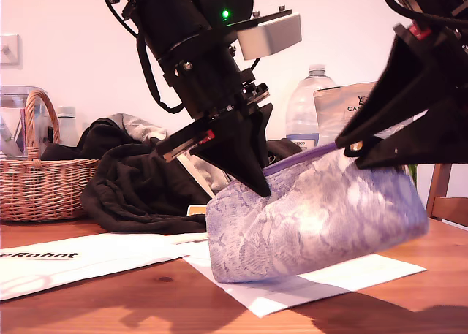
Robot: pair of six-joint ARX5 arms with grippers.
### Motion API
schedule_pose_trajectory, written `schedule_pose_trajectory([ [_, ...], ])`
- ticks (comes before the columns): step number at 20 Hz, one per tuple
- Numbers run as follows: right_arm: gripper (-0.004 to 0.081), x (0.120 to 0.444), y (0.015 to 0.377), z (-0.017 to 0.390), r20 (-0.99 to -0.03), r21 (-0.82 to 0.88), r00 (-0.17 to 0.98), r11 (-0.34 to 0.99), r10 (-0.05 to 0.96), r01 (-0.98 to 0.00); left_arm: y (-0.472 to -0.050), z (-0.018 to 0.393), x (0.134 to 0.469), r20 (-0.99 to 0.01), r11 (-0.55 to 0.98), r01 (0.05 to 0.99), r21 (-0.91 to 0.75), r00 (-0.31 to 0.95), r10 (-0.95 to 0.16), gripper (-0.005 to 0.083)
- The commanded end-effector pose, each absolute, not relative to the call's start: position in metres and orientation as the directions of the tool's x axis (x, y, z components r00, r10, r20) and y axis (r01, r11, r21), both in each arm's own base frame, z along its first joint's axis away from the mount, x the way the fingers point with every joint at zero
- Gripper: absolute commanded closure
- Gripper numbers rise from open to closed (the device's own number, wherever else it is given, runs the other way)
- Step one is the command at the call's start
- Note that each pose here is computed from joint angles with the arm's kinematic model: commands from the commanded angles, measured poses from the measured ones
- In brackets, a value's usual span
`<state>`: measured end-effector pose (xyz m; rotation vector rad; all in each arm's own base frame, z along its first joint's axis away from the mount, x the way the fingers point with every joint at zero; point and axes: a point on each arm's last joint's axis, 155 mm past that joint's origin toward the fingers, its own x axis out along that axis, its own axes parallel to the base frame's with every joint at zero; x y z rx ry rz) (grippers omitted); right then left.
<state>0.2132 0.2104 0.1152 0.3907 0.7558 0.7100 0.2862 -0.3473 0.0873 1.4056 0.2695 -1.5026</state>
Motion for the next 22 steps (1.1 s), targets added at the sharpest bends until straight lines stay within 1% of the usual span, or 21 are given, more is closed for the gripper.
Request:
schedule_pose_trajectory([
  [1, 0.0351, 0.217, 0.211, 0.122, -0.469, 0.527, 0.528, 0.704, 0.708, -0.475, -0.345, 0.079, 0.288, -0.848, -0.454, 0.775, 0.439, 0.190, -0.495, 0.0797],
  [2, 0.0309, 0.216, 0.211, 0.122, -0.469, 0.512, 0.527, 0.704, 0.709, -0.491, -0.343, 0.081, 0.290, -0.846, -0.449, 0.775, 0.444, 0.196, -0.496, 0.0797],
  [3, 0.0303, 0.216, 0.212, 0.123, -0.469, 0.502, 0.526, 0.704, 0.710, -0.502, -0.342, 0.083, 0.291, -0.844, -0.445, 0.776, 0.447, 0.201, -0.498, 0.0797],
  [5, 0.0303, 0.215, 0.213, 0.124, -0.469, 0.486, 0.520, 0.700, 0.714, -0.523, -0.339, 0.087, 0.293, -0.842, -0.438, 0.777, 0.453, 0.211, -0.496, 0.0797],
  [8, 0.0309, 0.203, 0.225, 0.136, -0.449, 0.521, 0.451, 0.636, 0.771, -0.570, -0.333, 0.087, 0.302, -0.845, -0.425, 0.777, 0.465, 0.246, -0.475, 0.0797],
  [12, 0.0309, 0.195, 0.226, 0.137, -0.488, 0.469, 0.411, 0.628, 0.770, -0.621, -0.327, 0.089, 0.309, -0.842, -0.407, 0.783, 0.470, 0.260, -0.474, 0.0797],
  [14, 0.0308, 0.193, 0.218, 0.124, -0.542, 0.424, 0.409, 0.659, 0.734, -0.621, -0.323, 0.095, 0.313, -0.835, -0.394, 0.784, 0.480, 0.272, -0.478, 0.0797],
  [18, 0.0309, 0.191, 0.190, 0.092, -0.676, 0.275, 0.426, 0.743, 0.601, -0.611, -0.320, 0.111, 0.313, -0.813, -0.372, 0.782, 0.500, 0.277, -0.512, 0.0797],
  [20, 0.0309, 0.196, 0.179, 0.085, -0.703, 0.211, 0.458, 0.775, 0.544, -0.596, -0.321, 0.120, 0.310, -0.798, -0.364, 0.783, 0.504, 0.261, -0.543, 0.0798],
  [22, 0.0312, 0.202, 0.175, 0.087, -0.698, 0.171, 0.489, 0.785, 0.523, -0.595, -0.321, 0.127, 0.306, -0.788, -0.361, 0.786, 0.502, 0.243, -0.566, 0.0797],
])
